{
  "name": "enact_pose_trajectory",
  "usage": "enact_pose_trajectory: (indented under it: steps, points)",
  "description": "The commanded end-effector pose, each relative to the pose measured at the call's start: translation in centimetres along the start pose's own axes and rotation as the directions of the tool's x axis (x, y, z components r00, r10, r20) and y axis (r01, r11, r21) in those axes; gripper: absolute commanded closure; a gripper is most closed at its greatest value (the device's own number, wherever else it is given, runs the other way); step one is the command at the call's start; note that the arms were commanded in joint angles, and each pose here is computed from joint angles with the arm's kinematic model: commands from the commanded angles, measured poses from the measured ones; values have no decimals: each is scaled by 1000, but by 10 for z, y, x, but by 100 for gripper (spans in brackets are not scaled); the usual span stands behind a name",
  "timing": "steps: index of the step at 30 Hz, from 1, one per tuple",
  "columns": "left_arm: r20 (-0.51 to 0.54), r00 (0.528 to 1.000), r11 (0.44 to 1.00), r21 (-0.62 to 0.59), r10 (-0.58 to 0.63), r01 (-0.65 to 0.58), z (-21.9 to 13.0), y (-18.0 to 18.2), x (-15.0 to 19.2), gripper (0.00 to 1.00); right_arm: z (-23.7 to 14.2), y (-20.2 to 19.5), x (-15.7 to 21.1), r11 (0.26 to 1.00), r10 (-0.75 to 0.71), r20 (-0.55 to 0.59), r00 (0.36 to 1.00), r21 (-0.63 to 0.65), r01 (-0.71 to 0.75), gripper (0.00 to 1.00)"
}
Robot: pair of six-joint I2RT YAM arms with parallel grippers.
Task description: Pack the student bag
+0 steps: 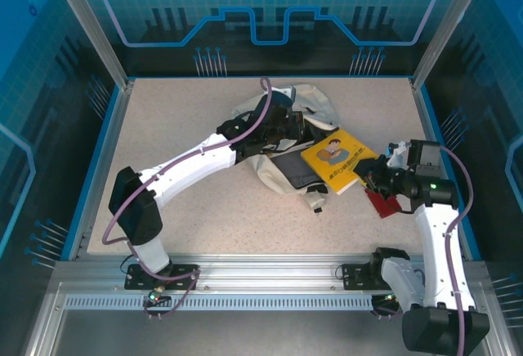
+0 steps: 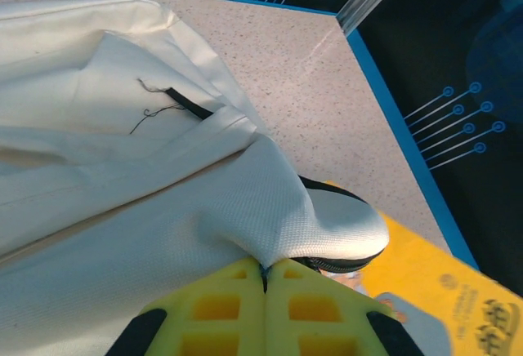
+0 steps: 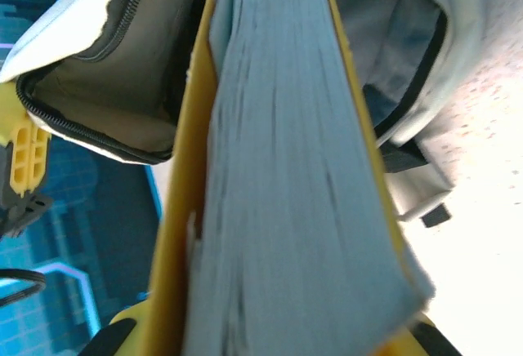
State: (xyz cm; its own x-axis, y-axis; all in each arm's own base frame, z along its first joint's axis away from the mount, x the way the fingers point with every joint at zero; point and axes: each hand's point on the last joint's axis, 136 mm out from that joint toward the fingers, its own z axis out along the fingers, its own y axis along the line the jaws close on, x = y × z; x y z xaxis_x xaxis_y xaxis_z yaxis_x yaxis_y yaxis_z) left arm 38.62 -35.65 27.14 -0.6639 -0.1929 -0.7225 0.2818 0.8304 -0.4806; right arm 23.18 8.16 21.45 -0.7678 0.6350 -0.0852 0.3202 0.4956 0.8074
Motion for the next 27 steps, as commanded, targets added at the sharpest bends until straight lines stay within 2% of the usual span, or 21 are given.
enact_pose_trajectory:
  steps: [1, 12, 21, 27]
  points:
    - [106, 994, 986, 168, -7, -11, -31, -39, -34, 100, 7, 38, 1, 984, -22, -44, 999, -175, 14, 99]
    - [98, 995, 982, 186, -4, -14, -33, -43, -34, 100, 48, 48, -10, 979, 72, -64, 995, -186, -83, 99]
    - [110, 994, 986, 169, -10, -9, -32, -39, -35, 100, 59, 15, 3, 980, 170, -52, 984, -91, -175, 99]
    - [105, 994, 986, 169, -10, -8, -31, -38, -33, 100, 51, 44, -8, 969, 131, -6, 991, -211, -129, 99]
